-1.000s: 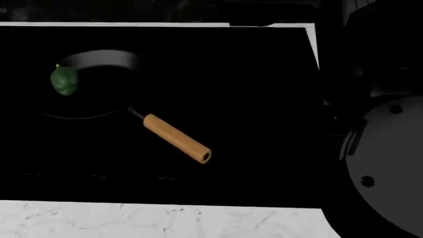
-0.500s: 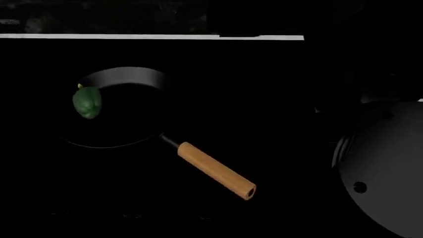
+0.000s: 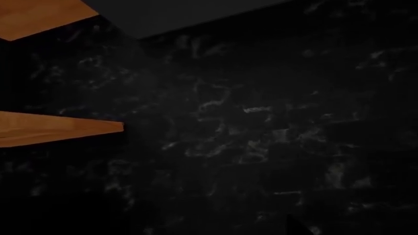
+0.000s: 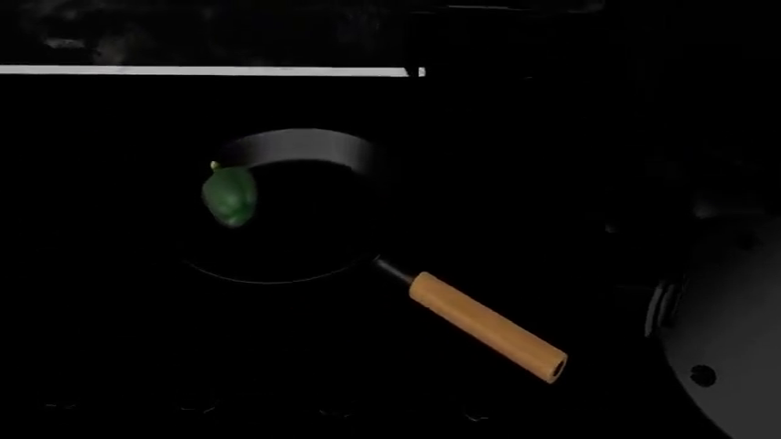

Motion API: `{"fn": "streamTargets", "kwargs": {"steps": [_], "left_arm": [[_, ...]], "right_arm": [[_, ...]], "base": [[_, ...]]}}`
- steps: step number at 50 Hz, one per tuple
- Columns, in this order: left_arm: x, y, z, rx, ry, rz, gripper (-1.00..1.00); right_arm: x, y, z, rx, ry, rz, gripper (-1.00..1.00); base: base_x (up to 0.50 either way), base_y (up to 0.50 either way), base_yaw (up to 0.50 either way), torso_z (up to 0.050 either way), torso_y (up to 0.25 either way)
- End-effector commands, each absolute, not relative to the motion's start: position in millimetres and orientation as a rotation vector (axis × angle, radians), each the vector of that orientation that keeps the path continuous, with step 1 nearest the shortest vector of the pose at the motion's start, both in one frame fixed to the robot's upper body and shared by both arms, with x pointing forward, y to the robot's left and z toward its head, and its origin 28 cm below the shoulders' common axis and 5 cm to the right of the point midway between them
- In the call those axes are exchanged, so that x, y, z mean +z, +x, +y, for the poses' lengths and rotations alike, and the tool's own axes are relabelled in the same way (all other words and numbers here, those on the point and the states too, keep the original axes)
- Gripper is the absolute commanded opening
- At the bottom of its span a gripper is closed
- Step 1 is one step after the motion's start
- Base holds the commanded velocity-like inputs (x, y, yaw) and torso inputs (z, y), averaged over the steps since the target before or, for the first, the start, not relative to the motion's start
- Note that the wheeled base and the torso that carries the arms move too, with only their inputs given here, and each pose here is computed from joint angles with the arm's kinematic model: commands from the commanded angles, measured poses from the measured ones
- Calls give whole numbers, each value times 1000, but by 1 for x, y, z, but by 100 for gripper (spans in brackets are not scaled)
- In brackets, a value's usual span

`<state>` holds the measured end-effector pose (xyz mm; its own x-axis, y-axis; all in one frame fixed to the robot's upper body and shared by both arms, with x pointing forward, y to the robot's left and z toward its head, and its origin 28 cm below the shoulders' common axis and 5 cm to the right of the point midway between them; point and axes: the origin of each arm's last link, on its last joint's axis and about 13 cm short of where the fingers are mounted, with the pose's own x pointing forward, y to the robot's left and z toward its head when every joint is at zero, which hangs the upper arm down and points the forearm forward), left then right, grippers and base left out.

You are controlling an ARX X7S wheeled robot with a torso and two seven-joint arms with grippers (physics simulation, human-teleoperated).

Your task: Pick the bell pepper from the pan and place it in the bowl.

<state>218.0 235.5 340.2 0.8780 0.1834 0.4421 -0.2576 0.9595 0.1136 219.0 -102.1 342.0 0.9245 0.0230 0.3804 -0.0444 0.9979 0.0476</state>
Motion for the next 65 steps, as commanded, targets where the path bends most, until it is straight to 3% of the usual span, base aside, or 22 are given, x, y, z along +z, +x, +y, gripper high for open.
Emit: {"fn": "streamTargets", "kwargs": {"steps": [1, 14, 32, 65], "left_arm": [[341, 218, 233, 225, 172, -444, 100], [339, 219, 231, 211, 173, -445, 100], [337, 213, 233, 172, 146, -486, 100], [333, 216, 233, 166, 148, -466, 100]], "right_arm": [[340, 217, -106, 31, 77, -384, 100], [336, 219, -107, 45, 79, -377, 100], [337, 211, -108, 41, 67, -371, 100], [332, 216, -106, 55, 25, -251, 100]], "base": [[312, 0, 0, 0, 0], [303, 0, 0, 0, 0], [12, 0, 0, 0, 1], [0, 0, 0, 0, -110]]}}
